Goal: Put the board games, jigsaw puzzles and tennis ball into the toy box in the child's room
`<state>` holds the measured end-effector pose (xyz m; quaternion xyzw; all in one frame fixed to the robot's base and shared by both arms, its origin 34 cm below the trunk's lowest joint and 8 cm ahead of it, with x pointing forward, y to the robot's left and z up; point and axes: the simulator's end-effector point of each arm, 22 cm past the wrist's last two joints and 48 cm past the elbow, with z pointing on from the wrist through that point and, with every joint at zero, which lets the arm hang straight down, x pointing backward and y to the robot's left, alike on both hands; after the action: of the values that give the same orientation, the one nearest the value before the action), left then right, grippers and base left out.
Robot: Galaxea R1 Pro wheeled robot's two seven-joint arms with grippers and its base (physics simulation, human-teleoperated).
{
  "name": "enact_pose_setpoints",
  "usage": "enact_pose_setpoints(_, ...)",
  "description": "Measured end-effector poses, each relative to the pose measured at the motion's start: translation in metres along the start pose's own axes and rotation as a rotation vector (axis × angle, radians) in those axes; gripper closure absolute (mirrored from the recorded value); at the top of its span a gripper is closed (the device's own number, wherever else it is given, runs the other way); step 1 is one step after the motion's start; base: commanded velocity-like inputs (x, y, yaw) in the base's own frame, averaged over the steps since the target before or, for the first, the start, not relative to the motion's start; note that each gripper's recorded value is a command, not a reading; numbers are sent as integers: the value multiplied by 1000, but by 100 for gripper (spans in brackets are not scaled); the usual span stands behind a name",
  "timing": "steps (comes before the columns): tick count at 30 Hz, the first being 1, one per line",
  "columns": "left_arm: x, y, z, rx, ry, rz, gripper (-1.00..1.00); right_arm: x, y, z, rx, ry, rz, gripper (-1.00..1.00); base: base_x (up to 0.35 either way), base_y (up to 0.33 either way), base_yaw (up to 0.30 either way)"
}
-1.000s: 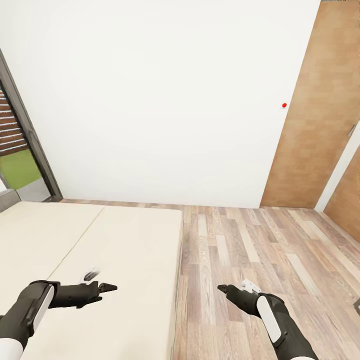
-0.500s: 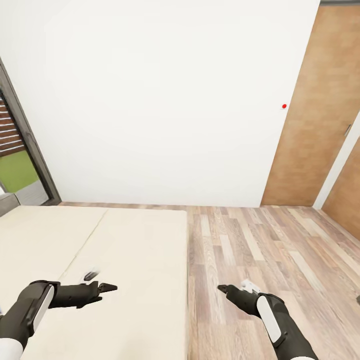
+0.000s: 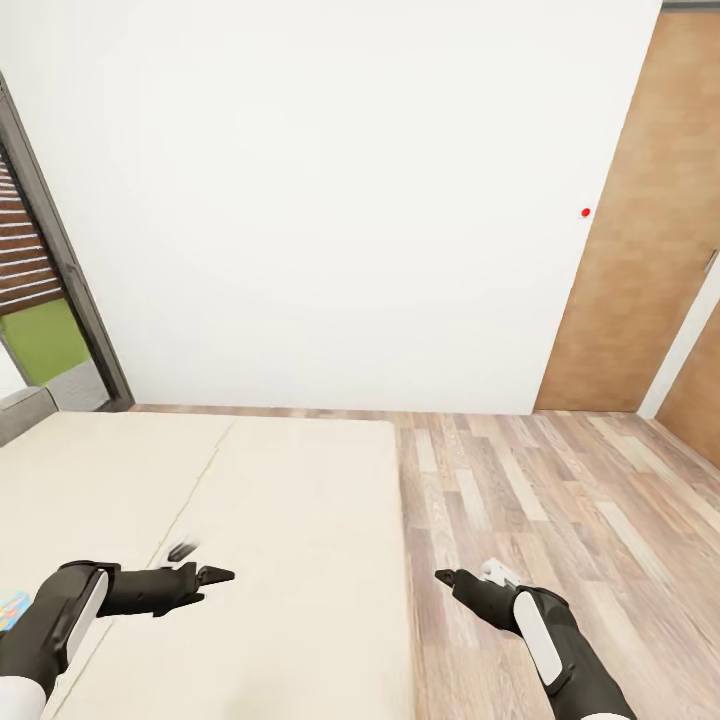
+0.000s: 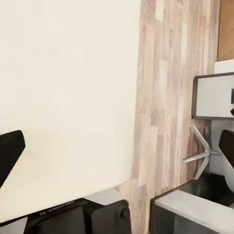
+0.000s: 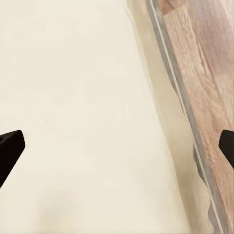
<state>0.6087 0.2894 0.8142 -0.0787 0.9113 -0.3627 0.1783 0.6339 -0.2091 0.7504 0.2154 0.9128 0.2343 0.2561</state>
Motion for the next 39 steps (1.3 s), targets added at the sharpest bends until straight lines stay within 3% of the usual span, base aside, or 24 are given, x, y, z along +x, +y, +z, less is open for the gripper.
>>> enact_pose_setpoints(39, 0, 0, 0, 0, 0, 0, -100, 0, 0, 0, 0, 0, -1, -100, 10, 276, 0)
